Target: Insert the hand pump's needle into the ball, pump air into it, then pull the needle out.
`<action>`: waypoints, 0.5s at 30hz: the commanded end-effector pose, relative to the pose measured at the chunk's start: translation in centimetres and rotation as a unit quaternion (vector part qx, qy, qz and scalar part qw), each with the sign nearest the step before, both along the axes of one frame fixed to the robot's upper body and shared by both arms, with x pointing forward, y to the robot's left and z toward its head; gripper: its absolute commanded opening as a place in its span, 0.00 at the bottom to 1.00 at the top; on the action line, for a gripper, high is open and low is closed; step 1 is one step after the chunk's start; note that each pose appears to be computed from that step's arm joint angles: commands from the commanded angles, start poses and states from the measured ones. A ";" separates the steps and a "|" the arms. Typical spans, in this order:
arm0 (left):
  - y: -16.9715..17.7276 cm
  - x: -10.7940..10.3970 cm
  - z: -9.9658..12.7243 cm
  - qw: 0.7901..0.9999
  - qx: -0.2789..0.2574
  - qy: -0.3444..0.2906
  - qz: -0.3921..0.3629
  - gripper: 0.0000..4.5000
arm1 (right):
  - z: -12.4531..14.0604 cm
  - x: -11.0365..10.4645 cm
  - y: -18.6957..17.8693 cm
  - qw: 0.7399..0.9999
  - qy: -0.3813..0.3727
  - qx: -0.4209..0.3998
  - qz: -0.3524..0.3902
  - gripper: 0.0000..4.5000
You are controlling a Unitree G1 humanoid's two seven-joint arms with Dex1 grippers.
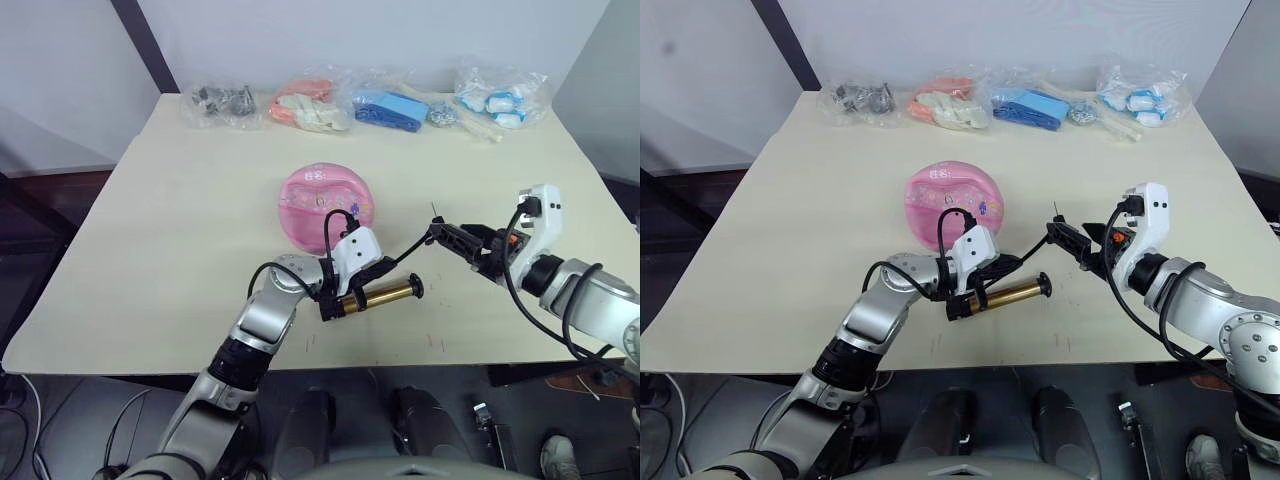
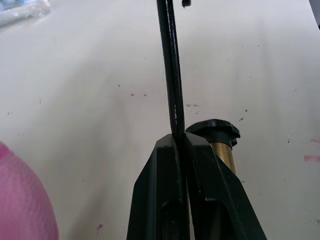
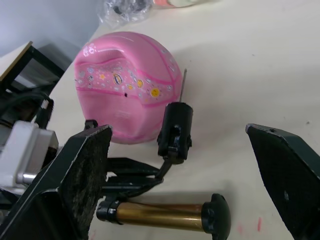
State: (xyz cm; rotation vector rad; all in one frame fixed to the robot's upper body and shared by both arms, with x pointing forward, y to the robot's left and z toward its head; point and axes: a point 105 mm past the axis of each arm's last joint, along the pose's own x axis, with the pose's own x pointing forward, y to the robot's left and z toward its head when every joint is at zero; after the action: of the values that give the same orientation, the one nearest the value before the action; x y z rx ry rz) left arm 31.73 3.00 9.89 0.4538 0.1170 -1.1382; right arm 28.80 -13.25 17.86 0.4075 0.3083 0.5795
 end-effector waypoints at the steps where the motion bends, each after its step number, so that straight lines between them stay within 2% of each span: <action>1: -0.7 -0.5 1.8 0.999 -0.022 -0.030 -0.016 0.01 | 1.0 0.4 0.7 1.000 -0.017 0.009 0.008 0.94; 3: -0.7 -0.5 1.8 0.999 -0.022 -0.030 -0.016 0.00 | 0.9 0.6 0.9 1.000 -0.014 0.011 0.011 0.81; 5: -0.7 -0.4 1.9 0.999 -0.022 -0.030 -0.015 0.00 | 0.8 0.7 1.0 1.000 -0.014 0.005 0.015 0.56; 6: -0.7 -0.4 1.9 0.999 -0.023 -0.031 -0.014 0.00 | 0.8 0.7 1.1 1.000 -0.014 0.005 0.014 0.47; 15: -0.8 -0.6 2.0 0.999 -0.025 -0.031 -0.014 0.00 | 0.8 1.1 1.4 1.000 -0.017 0.011 0.011 0.47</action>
State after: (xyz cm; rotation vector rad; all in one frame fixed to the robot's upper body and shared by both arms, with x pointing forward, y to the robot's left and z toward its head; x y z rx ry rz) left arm 31.59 2.81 10.45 0.4489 0.0920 -1.1367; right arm 29.89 -11.85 17.63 0.4216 0.3166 0.6003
